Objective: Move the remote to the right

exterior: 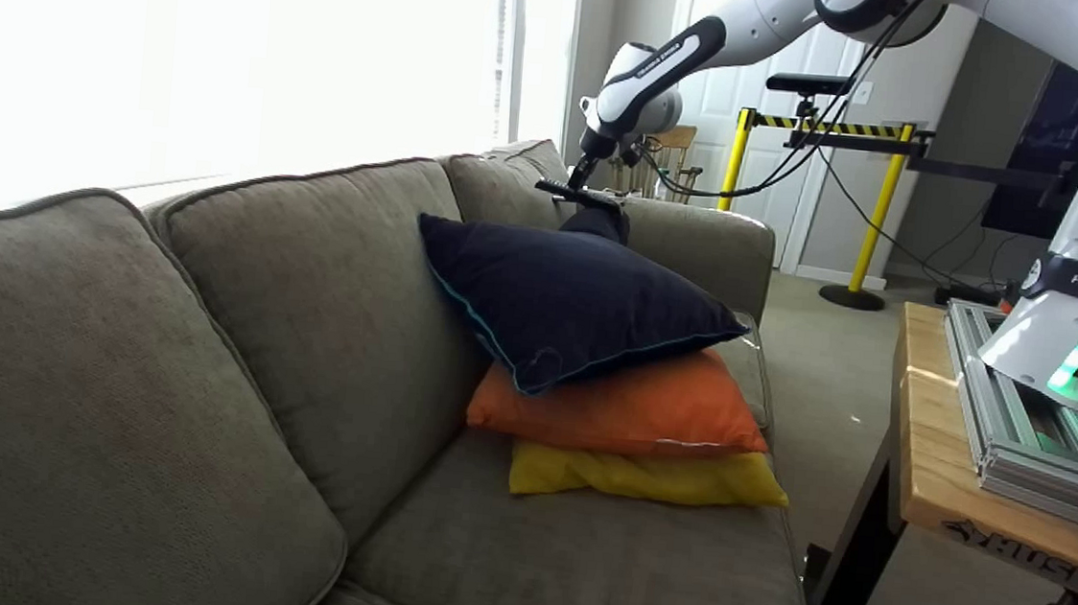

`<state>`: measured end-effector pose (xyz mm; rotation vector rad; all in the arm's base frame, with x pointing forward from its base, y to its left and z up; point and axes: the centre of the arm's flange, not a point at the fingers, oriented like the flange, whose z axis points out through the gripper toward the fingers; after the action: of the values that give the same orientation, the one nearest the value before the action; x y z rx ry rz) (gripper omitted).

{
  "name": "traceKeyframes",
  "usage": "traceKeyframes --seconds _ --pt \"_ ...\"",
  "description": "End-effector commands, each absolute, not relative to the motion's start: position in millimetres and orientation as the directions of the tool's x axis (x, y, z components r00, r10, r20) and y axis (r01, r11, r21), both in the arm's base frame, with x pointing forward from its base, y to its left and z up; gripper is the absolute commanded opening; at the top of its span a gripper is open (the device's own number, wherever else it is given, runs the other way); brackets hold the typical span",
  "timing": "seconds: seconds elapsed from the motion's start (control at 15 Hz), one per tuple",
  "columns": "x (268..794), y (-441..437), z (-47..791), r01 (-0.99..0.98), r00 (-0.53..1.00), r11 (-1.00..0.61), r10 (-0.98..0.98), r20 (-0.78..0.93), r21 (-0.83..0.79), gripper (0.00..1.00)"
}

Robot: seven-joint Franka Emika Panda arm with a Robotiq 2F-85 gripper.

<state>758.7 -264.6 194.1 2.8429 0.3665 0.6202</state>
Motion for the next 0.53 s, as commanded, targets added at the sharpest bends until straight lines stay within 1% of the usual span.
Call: traceKeyframes --seconds 0.0,0.47 --pt "778 -280 185 0.233 0.871 -0.929 0.331 0.362 0.288 0.29" --pt "784 -286 174 0.221 0.871 -0.923 0.332 0.363 0.315 0.29"
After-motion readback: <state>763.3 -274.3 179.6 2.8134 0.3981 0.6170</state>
